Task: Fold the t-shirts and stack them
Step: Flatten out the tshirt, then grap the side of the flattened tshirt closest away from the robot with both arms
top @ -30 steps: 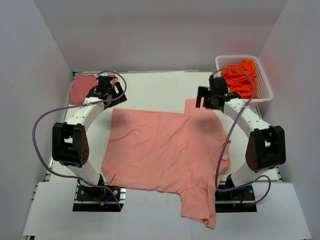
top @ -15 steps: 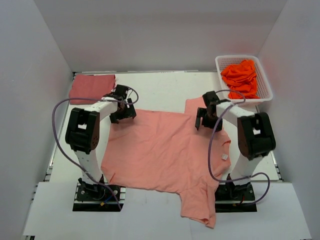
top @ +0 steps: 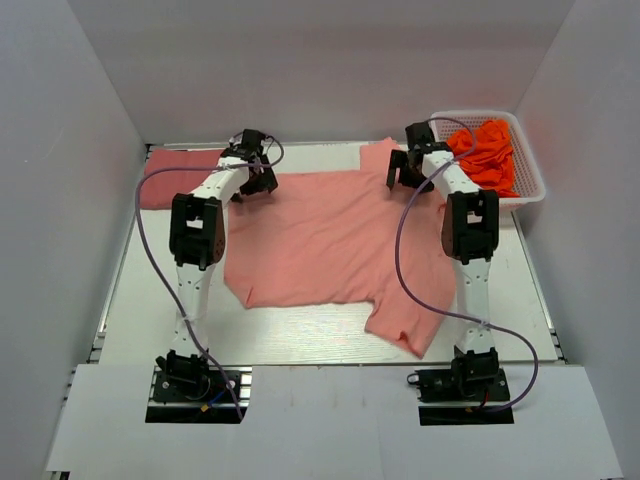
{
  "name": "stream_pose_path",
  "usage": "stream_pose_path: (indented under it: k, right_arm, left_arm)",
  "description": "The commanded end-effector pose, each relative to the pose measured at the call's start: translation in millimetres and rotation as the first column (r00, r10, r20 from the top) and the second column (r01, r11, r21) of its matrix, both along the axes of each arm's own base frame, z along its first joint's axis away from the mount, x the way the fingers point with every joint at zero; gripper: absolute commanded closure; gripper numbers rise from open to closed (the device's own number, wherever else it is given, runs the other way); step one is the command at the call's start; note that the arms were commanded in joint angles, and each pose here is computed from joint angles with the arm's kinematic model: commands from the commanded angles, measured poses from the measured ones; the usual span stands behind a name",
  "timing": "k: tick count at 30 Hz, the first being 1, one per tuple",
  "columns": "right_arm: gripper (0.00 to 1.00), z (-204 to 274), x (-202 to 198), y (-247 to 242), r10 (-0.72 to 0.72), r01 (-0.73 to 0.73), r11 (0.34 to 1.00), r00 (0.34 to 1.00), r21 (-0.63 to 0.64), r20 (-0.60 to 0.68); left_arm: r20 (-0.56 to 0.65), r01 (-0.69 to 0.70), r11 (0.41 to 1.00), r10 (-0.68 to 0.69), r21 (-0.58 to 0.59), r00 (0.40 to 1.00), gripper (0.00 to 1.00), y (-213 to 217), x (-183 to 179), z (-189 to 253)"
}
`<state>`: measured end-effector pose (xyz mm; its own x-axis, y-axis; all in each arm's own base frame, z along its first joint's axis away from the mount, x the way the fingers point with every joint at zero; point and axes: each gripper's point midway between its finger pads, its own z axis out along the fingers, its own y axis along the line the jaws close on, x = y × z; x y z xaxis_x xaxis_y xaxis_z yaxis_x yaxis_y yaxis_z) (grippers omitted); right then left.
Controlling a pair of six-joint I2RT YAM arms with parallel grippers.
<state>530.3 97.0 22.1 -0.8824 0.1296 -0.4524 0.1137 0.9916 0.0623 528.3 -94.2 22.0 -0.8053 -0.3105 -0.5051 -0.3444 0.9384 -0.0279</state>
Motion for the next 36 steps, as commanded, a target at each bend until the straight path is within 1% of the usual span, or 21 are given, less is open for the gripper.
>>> stream_pose_path:
  k: [1,2,4,6,7,10,14,16,19,20,22,23,24,26,27,28,30,32,33,35,36]
  right_arm:
    - [0.10,-30.0,35.2,-0.5,0.130,-0.131,0.991,0.991,0.010,0.028]
    - [0.10,-10.5,60.9,13.2,0.170,-0.180,0.981,0.978,0.079,0.121]
    - [0.10,3.3,80.4,18.0,0.215,-0.234,0.969,0.954,0.074,0.208]
    - [0.10,44.6,92.4,23.4,0.253,-0.285,0.957,0.914,0.059,0.316]
    - [0.10,49.2,88.9,29.0,0.271,-0.305,0.950,0.906,0.058,0.324]
    - [0.10,112.6,77.2,43.1,0.332,-0.381,0.924,0.849,0.042,0.411]
    - [0.10,155.9,45.6,62.0,0.383,-0.445,0.894,0.816,0.047,0.433]
    - [0.10,190.5,31.2,67.6,0.386,-0.444,0.896,0.796,0.015,0.466]
    - [0.10,208.9,2.7,75.7,0.397,-0.434,0.901,0.802,-0.023,0.446]
    - [0.10,202.3,-9.0,82.9,0.387,-0.420,0.907,0.822,-0.013,0.417]
    - [0.10,195.4,-39.0,75.9,0.332,-0.365,0.931,0.872,0.025,0.359]
    - [0.10,192.6,-50.0,78.7,0.297,-0.338,0.939,0.892,0.064,0.341]
    - [0.10,179.3,-80.6,72.9,0.290,-0.325,0.942,0.912,0.081,0.290]
    - [0.10,173.7,-98.2,65.1,0.184,-0.224,0.967,0.944,0.122,0.273]
    - [0.10,209.5,-111.9,61.4,0.156,-0.222,0.964,0.919,0.147,0.363]
    - [0.10,162.6,-137.3,53.9,0.107,-0.156,0.972,0.961,0.178,0.256]
    - [0.10,171.3,-167.5,43.7,0.073,-0.135,0.970,0.954,0.200,0.290]
    - [0.10,152.1,-198.3,34.7,0.025,-0.082,0.970,0.970,0.228,0.243]
    - [0.10,169.1,-210.0,33.2,0.022,-0.098,0.964,0.956,0.248,0.294]
    - [0.10,141.9,-233.4,27.2,0.009,-0.065,0.966,0.975,0.249,0.222]
    - [0.10,150.2,-239.6,22.4,-0.005,-0.063,0.964,0.967,0.258,0.254]
  left_arm:
    - [-0.003,0.020,0.998,-0.020,-0.058,1.000,0.00,-13.2,26.7,-19.0]
    - [-0.009,0.039,0.997,-0.040,-0.066,0.999,0.00,-17.0,32.2,-29.8]
    - [0.054,0.080,0.992,-0.075,-0.100,0.996,0.00,-27.2,50.7,-9.6]
    - [0.121,0.127,0.983,-0.111,-0.135,0.986,0.00,-37.3,62.4,8.1]
    - [0.147,0.153,0.979,-0.134,-0.132,0.980,0.00,-38.8,65.0,17.9]
    - [0.270,0.207,0.972,-0.169,-0.115,0.948,0.00,-40.6,73.2,79.7]
    - [0.331,0.168,0.986,-0.153,-0.019,0.931,0.00,-27.6,54.7,148.2]
    - [0.269,0.171,0.985,-0.163,-0.007,0.949,0.00,-25.7,27.8,151.7]
    - [0.181,0.113,0.994,-0.113,0.016,0.977,0.00,-10.0,-21.7,155.8]
    - [0.104,0.094,0.995,-0.096,0.023,0.990,0.00,-7.6,-46.2,134.1]
    - [0.075,0.109,0.994,-0.109,0.010,0.991,0.00,-8.6,-78.0,139.9]
    - [-0.003,0.132,0.991,-0.131,0.005,0.991,0.00,-15.7,-104.3,115.2]
    - [0.012,0.131,0.991,-0.131,-0.017,0.991,0.00,-19.7,-114.6,119.5]
    - [-0.065,0.150,0.988,-0.152,-0.026,0.986,0.02,-23.4,-142.3,93.4]
    - [-0.082,0.162,0.986,-0.165,-0.038,0.983,0.03,-31.8,-149.4,87.8]
    - [-0.122,0.147,0.989,-0.148,-0.017,0.981,0.03,-28.6,-160.3,83.0]
    - [-0.172,0.138,0.990,-0.133,0.017,0.976,0.06,-26.8,-176.2,73.8]
    - [-0.214,0.100,0.993,-0.085,0.060,0.973,0.09,-18.9,-190.2,64.4]
    - [-0.229,0.082,0.994,-0.064,0.070,0.971,0.11,-15.7,-195.2,60.6]
    - [-0.246,0.089,0.991,-0.063,0.098,0.967,0.12,-11.4,-205.2,51.3]
    - [-0.243,0.088,0.990,-0.059,0.107,0.968,0.14,-8.2,-208.6,52.5]
